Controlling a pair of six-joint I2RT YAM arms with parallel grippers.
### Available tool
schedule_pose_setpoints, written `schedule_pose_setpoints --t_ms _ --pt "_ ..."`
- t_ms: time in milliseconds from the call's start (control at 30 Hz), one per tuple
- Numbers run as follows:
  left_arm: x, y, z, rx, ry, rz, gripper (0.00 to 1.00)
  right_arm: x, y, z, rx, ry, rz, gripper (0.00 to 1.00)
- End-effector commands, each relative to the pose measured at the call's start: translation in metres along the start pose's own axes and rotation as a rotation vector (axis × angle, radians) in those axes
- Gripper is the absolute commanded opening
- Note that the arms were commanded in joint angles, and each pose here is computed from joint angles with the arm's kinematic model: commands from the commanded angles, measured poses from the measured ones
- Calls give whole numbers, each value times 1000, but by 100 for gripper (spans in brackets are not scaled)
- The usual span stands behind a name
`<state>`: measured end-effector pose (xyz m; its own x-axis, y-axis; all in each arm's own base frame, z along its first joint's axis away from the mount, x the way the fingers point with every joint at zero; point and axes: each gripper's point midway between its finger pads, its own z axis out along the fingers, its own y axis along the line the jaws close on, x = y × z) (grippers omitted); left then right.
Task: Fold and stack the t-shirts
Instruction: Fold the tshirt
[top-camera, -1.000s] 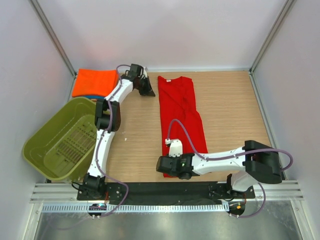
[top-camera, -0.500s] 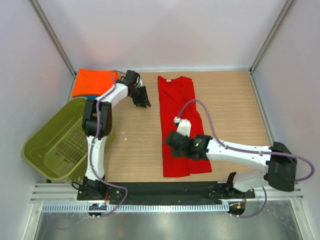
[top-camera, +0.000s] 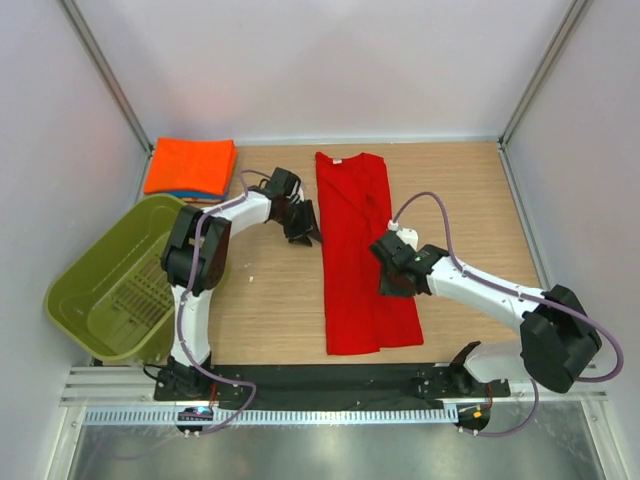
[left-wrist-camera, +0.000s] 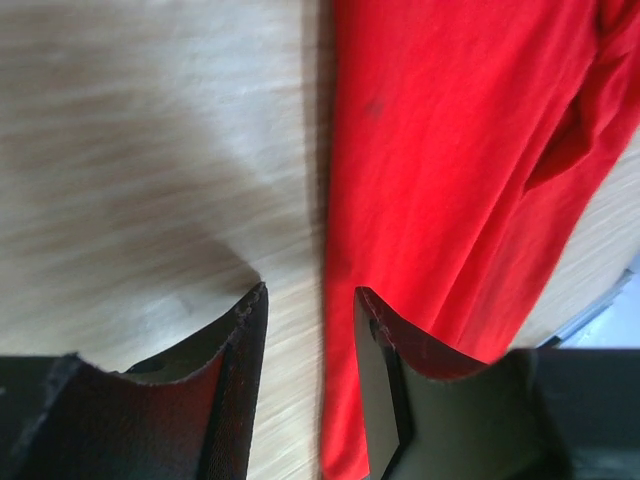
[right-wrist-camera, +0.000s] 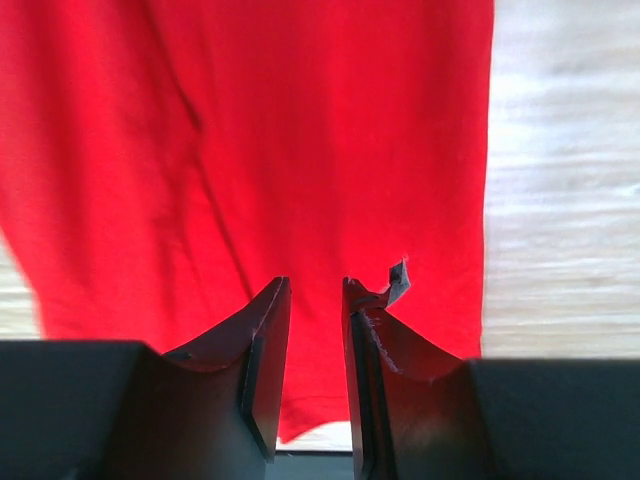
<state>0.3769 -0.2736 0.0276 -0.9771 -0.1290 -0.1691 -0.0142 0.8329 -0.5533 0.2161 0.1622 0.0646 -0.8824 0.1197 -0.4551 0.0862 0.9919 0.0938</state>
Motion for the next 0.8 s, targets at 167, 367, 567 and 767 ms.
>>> schedule_pose_setpoints --t_ms 167,367,567,767 --pt "-39 -6 20 0 -76 -17 43 38 1 0 -94 66 -6 32" --pt "-67 -13 16 -46 -120 11 43 59 10 -12 -131 57 -36 31" --pt "-82 -7 17 -91 -126 11 43 75 22 -18 -120 46 -80 31" --pt "-82 -1 16 -95 -117 12 43 88 21 -11 -73 57 -110 30"
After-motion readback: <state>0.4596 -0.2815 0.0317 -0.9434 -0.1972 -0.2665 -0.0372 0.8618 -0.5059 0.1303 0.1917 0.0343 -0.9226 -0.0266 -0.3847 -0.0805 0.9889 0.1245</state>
